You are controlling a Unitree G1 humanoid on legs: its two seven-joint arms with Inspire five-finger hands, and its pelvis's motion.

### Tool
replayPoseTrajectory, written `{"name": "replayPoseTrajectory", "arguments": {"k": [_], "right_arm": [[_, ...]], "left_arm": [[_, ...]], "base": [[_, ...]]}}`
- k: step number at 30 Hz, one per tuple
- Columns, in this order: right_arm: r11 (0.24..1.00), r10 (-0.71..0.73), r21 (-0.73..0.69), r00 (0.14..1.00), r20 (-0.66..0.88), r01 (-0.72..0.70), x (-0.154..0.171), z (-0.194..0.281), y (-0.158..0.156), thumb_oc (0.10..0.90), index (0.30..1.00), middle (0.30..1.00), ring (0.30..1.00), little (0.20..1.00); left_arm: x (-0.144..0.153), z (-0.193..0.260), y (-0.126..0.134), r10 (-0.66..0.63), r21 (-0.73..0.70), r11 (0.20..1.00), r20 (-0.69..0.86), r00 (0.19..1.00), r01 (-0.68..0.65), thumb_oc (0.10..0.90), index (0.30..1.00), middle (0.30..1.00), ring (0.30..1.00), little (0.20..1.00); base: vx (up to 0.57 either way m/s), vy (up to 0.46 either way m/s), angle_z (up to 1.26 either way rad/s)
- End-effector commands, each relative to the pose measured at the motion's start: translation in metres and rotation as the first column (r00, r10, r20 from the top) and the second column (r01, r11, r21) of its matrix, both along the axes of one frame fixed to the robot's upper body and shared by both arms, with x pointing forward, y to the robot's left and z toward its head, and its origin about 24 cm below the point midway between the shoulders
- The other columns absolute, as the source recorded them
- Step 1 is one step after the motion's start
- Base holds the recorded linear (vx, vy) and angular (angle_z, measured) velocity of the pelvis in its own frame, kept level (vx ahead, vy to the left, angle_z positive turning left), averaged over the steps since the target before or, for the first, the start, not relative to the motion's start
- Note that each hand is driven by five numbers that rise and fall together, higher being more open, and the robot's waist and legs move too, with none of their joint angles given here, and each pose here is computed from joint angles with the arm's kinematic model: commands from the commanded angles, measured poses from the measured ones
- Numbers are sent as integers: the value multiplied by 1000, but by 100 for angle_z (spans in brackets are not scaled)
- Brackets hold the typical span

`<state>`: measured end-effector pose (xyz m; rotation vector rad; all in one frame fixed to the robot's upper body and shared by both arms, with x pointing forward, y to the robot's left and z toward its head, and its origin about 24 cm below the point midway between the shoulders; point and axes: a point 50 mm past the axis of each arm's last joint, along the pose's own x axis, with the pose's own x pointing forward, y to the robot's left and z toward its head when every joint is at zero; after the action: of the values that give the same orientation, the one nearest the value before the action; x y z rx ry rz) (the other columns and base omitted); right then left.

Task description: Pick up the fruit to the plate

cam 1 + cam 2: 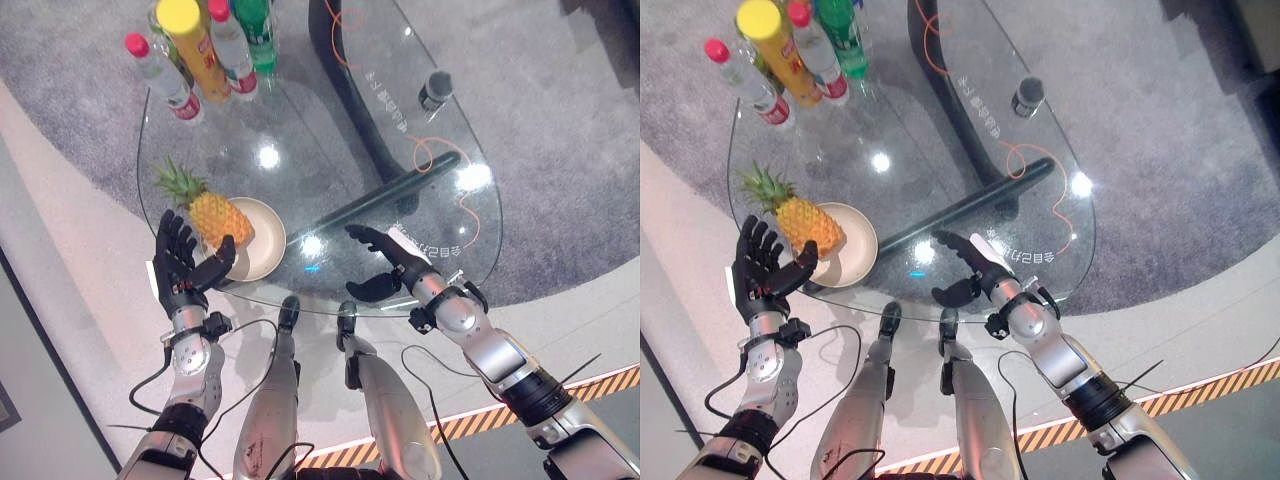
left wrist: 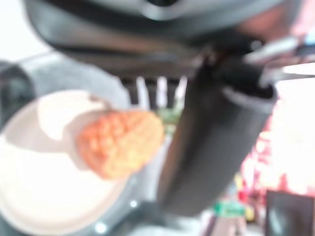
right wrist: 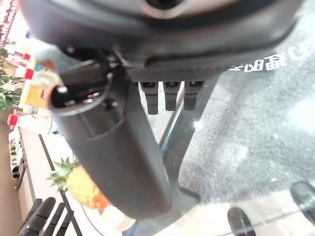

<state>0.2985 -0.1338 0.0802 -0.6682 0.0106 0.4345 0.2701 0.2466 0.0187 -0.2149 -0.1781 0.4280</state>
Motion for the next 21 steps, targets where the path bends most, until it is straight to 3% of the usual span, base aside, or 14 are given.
{"name": "replayPoseTrajectory", "arguments": {"k": [1, 7, 8, 12, 13, 21], "right_arm": [[991, 73, 105, 986, 148, -89, -6, 35, 2, 800, 900, 900, 900, 900], [991, 50, 124, 997, 52, -56, -15, 13, -13, 800, 900, 900, 900, 900], [991, 23, 133, 1000, -21, -20, -23, -7, -20, 800, 900, 900, 900, 900], [988, 8, 154, 998, -60, 1, -29, -16, -22, 800, 900, 900, 900, 900], [983, -36, 171, 986, -160, 64, -43, -46, -28, 800, 900, 900, 900, 900], [940, -130, 229, 888, -442, 252, -79, -118, -32, 800, 900, 900, 900, 900]], "left_arm": [[-2, 13, 6, -5, -17, 1000, 96, 995, 7, 800, 900, 900, 900, 900], [-23, -17, 11, -16, -51, 999, -38, 999, 15, 800, 900, 900, 900, 900], [-39, -38, 12, -29, -70, 997, -142, 989, 20, 800, 900, 900, 900, 900], [-47, -48, 11, -38, -78, 997, -193, 980, 23, 800, 900, 900, 900, 900], [-71, -76, 9, -56, -126, 992, -331, 942, 15, 800, 900, 900, 900, 900], [-118, -126, 4, -88, -171, 985, -622, 778, -25, 800, 900, 900, 900, 900]], "base": [[6, -39, 2], [56, -39, 3], [63, -38, 8], [34, -18, 3], [54, -23, 2], [56, 0, 3]]}}
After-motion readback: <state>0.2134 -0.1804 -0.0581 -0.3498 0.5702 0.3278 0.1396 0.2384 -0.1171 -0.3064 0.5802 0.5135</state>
